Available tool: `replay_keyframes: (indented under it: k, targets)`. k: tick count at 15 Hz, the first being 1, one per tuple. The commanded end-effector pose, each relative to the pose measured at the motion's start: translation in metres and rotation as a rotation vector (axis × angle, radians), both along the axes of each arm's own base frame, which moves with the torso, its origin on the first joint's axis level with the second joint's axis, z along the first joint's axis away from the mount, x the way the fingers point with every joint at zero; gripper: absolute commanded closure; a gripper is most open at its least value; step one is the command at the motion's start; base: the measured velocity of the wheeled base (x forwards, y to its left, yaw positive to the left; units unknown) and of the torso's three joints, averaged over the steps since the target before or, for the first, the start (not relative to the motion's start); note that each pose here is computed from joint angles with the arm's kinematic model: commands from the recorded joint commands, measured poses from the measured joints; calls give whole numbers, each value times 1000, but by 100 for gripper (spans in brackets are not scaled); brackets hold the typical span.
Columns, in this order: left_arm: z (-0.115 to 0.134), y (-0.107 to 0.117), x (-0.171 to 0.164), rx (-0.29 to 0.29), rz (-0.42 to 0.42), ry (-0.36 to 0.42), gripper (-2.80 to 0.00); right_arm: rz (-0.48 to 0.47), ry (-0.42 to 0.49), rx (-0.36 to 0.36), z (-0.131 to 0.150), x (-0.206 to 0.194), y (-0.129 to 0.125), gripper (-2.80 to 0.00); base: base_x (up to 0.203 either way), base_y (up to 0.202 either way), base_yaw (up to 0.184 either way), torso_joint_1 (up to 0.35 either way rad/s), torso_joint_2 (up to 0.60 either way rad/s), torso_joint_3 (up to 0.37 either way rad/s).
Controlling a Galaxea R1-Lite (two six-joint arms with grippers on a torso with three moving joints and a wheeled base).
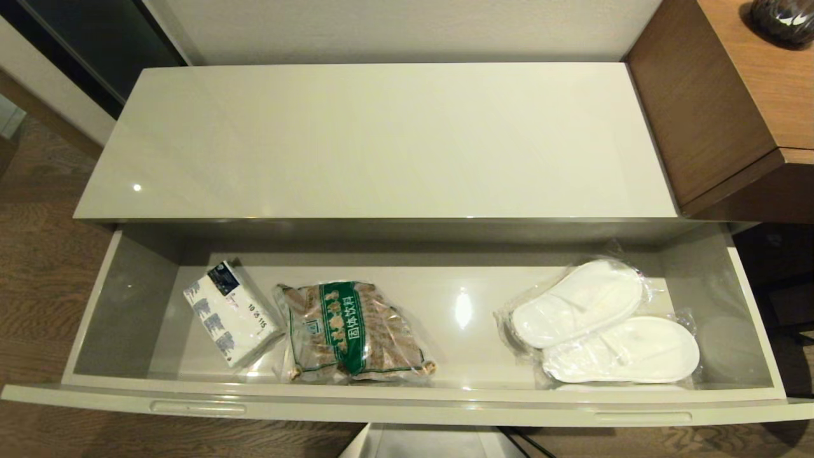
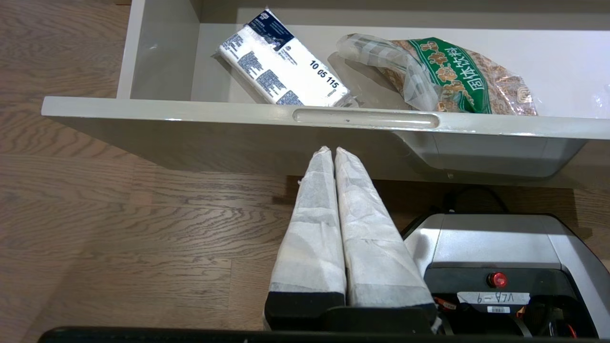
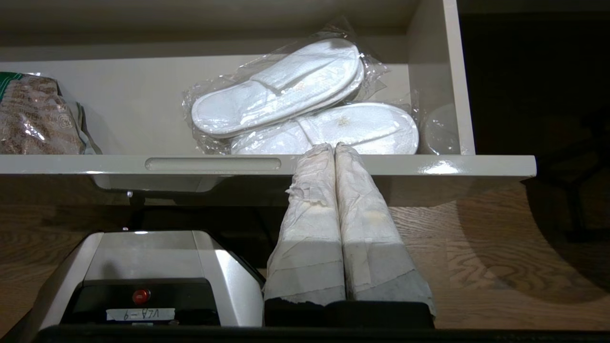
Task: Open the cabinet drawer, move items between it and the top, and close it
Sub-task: Take out the disposable slippers from the drawer
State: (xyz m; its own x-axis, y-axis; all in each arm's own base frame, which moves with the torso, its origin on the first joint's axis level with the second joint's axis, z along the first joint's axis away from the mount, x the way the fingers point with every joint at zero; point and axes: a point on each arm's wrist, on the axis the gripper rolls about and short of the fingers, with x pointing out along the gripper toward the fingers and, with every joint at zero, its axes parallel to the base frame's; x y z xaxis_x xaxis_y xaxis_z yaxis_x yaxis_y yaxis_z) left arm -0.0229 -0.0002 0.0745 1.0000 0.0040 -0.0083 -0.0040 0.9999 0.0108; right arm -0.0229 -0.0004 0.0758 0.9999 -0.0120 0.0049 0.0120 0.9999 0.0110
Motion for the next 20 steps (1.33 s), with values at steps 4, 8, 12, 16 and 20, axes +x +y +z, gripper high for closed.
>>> replay_keyframes:
  k: [4, 8, 12, 16, 20]
  targets:
    - [0, 0, 0, 0, 1, -1, 0, 1, -22, 0, -1, -2, 0, 0, 0, 0, 0, 0, 0, 0]
    - [0, 0, 0, 0, 1, 0, 0, 0, -21, 0, -1, -2, 0, 0, 0, 0, 0, 0, 0, 0]
    - [0, 0, 0, 0, 1, -1, 0, 4, -18, -10, -2, -2, 0, 0, 0, 0, 0, 0, 0, 0]
    - [0, 0, 0, 0, 1, -1, 0, 10, -11, -26, -2, -2, 0, 0, 0, 0, 0, 0, 0, 0]
    - [0, 0, 0, 0, 1, -1, 0, 2, -18, -38, 1, -3, 0, 0, 0, 0, 0, 0, 0, 0]
